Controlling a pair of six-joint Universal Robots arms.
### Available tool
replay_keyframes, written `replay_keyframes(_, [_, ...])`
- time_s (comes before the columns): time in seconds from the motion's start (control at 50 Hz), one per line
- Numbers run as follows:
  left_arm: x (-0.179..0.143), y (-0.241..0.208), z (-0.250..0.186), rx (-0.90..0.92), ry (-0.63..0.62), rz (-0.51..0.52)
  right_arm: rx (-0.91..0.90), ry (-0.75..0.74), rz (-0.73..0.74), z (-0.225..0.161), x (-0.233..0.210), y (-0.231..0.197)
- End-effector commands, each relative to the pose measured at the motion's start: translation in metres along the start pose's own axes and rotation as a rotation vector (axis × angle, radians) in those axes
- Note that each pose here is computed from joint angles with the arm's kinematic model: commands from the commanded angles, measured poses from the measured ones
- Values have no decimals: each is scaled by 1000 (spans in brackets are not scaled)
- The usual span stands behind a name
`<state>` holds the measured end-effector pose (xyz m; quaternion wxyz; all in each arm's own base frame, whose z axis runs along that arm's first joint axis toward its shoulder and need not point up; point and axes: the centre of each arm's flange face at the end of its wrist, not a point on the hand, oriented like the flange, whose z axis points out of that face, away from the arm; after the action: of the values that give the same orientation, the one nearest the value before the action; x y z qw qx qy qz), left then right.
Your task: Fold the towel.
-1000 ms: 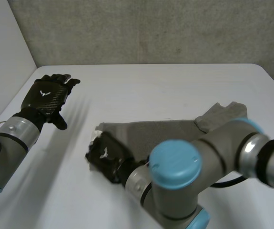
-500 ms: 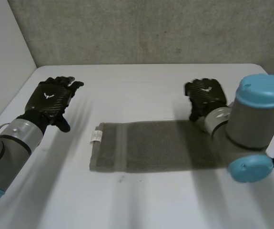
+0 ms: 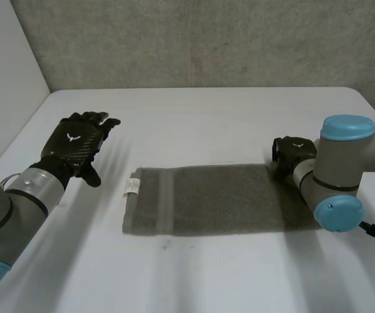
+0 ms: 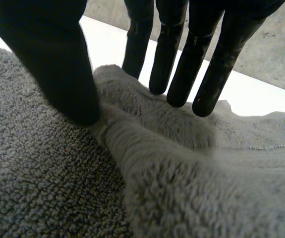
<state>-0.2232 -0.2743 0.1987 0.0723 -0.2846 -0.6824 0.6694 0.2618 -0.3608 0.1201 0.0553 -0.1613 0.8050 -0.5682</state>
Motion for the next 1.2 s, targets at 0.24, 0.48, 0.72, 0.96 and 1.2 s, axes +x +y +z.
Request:
replay_keyframes(0.24, [0,0,0,-1,-1,0,97,-37,-15,-12,-4,-35])
replay_keyframes(0.48, [-7,-6,-2,11,-26,3,317,-333,-59,-84,-116,-78])
replay_keyframes(0.72, [-18,-7,-9,7,-65,0,240,-700,-126,-154,-223,-2])
replay_keyframes(0.96, [-10,-3,-10,-2,-41,-3,195,-725,-187,-157,-228,13])
replay_keyframes(1.2, [55,-1,-10,3,154,14,84,-462,-128,-144,-112,-23])
